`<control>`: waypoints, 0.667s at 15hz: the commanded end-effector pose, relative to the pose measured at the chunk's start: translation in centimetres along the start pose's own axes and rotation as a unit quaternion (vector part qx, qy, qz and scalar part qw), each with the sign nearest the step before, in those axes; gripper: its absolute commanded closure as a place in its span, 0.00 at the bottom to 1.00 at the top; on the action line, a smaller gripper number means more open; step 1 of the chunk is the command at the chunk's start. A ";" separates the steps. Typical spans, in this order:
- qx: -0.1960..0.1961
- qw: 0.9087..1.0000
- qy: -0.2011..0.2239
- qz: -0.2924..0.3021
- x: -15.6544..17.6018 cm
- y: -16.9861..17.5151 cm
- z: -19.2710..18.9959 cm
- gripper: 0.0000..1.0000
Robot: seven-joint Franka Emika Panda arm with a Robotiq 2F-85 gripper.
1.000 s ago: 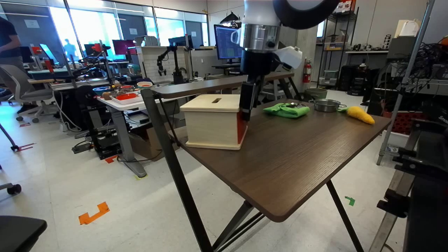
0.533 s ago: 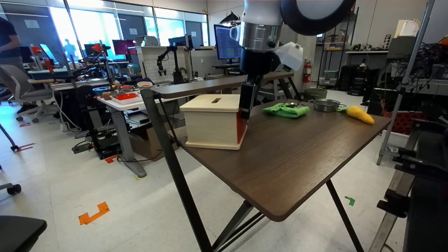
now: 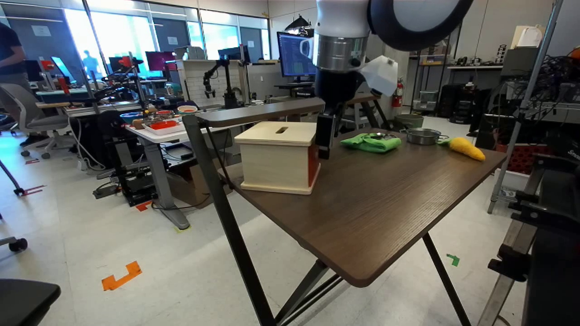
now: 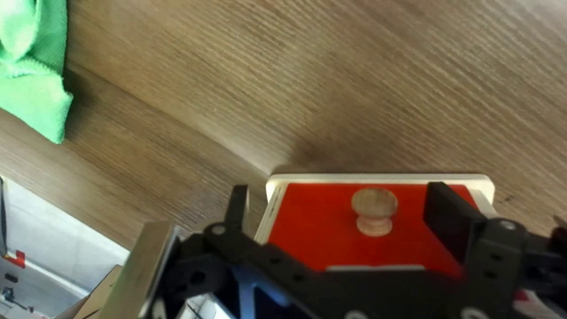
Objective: Close the drawer
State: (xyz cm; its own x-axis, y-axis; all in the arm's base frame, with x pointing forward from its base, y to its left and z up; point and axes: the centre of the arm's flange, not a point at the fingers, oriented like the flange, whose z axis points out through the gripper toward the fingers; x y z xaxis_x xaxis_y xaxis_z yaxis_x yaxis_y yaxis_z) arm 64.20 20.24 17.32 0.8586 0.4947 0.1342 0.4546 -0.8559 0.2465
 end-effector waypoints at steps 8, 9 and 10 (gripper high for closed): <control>0.007 0.999 -0.014 0.036 -0.7 -0.3 -4.0 0.00; 0.006 0.999 -0.010 0.042 -0.7 0.0 -4.9 0.00; 0.006 0.999 -0.007 0.045 -0.8 0.2 -5.4 0.00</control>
State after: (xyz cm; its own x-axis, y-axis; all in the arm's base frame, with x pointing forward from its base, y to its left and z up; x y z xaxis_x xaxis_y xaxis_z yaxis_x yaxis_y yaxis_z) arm 62.32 20.52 22.48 0.8992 0.4141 0.1410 0.3787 -0.8982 0.2231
